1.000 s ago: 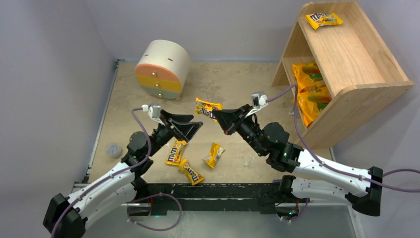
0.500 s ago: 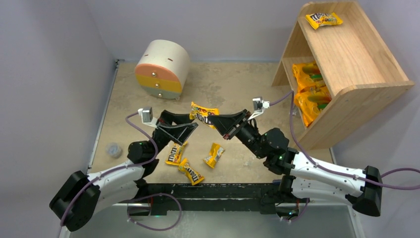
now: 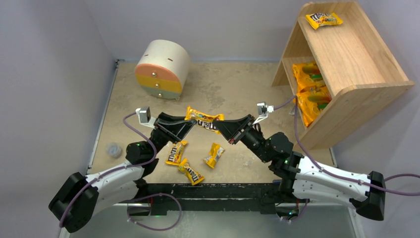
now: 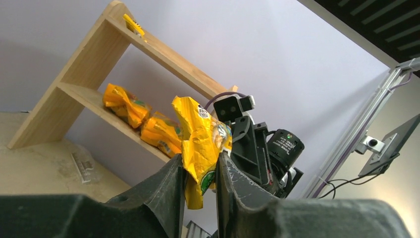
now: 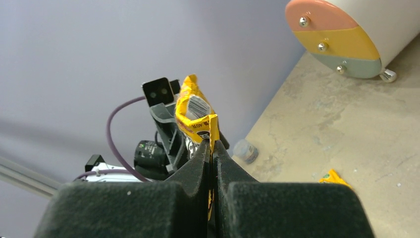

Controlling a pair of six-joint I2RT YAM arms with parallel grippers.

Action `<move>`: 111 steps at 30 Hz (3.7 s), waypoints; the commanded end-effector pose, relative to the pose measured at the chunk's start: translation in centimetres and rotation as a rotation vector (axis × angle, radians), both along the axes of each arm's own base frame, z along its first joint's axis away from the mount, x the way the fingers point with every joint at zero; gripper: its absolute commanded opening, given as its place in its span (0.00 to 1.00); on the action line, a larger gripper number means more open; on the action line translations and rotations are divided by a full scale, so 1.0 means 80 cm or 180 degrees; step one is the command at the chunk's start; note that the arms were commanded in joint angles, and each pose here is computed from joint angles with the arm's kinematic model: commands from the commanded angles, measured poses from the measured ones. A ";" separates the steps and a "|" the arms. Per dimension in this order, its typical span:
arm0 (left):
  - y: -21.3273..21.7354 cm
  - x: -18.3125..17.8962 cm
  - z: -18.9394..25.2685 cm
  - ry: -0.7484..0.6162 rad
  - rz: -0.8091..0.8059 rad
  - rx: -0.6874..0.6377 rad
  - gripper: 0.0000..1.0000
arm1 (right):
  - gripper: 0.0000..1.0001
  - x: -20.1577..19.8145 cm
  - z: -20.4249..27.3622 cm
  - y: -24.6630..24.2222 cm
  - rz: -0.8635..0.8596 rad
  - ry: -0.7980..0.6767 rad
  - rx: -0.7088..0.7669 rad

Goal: Place and organize the candy bags onto the shelf

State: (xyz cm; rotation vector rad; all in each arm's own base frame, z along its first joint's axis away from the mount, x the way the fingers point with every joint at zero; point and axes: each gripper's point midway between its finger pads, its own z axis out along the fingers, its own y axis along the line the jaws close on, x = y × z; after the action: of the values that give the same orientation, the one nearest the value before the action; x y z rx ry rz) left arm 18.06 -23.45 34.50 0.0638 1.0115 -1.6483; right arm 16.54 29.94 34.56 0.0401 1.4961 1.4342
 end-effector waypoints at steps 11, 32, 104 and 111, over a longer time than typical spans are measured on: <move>-0.012 0.038 0.018 0.0392 0.0268 0.0438 0.00 | 0.96 0.029 -0.033 -0.044 -0.0668 -0.1130 -0.1391; -0.064 0.082 -0.035 0.1661 -0.1028 0.2086 0.00 | 0.98 0.045 -0.045 -0.065 -0.0816 -0.4308 -0.4056; 0.133 0.118 -0.131 0.2532 0.2016 0.3021 0.96 | 0.00 0.303 0.308 -0.381 -0.4469 -0.1245 -0.5064; 0.134 0.119 -0.137 0.2518 0.2024 0.3126 0.97 | 0.00 0.314 0.287 -0.478 -0.4713 -0.0757 -0.5489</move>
State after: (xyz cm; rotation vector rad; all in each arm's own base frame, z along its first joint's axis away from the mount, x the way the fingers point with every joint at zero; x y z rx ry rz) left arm 27.37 -12.93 23.53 -0.2923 2.1072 -0.4795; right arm 43.81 -4.70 55.28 -0.1403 1.4247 -1.0267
